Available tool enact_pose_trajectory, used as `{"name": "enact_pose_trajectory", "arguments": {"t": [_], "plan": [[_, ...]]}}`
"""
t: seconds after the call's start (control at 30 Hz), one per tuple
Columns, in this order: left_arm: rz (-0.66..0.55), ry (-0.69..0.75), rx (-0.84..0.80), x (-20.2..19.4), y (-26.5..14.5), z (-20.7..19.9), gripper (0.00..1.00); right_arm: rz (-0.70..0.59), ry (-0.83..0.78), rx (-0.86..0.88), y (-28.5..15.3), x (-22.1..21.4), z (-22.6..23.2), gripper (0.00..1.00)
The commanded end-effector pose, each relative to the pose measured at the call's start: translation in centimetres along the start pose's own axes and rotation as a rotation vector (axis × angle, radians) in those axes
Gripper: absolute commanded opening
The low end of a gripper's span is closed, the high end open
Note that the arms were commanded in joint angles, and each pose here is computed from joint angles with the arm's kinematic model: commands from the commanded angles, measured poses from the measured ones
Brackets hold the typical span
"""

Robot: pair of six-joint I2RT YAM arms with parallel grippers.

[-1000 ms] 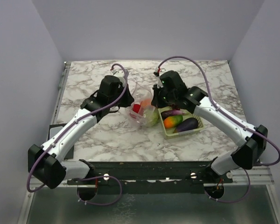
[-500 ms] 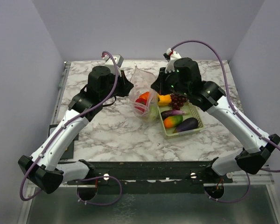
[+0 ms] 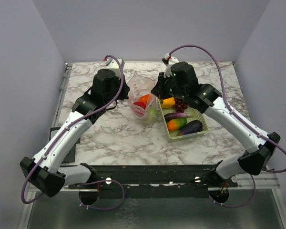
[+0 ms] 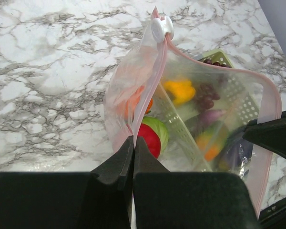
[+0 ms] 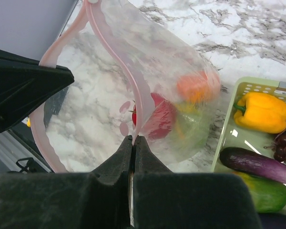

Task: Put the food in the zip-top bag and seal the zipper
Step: Adjust the zipper food storage bag at the center of the board.

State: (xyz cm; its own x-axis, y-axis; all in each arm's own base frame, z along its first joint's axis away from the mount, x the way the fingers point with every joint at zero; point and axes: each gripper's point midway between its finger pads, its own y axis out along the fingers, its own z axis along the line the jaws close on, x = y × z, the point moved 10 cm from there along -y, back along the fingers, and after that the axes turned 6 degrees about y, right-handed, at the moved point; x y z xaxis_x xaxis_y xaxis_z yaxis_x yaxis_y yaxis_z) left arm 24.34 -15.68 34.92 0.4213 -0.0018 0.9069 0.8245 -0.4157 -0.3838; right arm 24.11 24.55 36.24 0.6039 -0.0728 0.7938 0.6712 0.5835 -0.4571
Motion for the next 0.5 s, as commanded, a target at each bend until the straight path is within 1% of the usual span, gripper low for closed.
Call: {"name": "enact_pose_trajectory", "arguments": {"t": [0.0,0.3,0.47], "plan": [[-0.086,0.026,0.073,2.3,-1.6,0.4,0.0,-0.017,0.025,0.057,1.1,0.5,0.7,0.01],[-0.117,0.049,0.19,3.9,-2.7,1.2,0.0,0.002,0.063,0.178,2.9,1.0,2.2,0.01],[-0.144,0.06,0.256,4.9,-3.1,1.6,0.0,0.007,0.126,0.246,5.3,0.8,3.0,0.01]]}}
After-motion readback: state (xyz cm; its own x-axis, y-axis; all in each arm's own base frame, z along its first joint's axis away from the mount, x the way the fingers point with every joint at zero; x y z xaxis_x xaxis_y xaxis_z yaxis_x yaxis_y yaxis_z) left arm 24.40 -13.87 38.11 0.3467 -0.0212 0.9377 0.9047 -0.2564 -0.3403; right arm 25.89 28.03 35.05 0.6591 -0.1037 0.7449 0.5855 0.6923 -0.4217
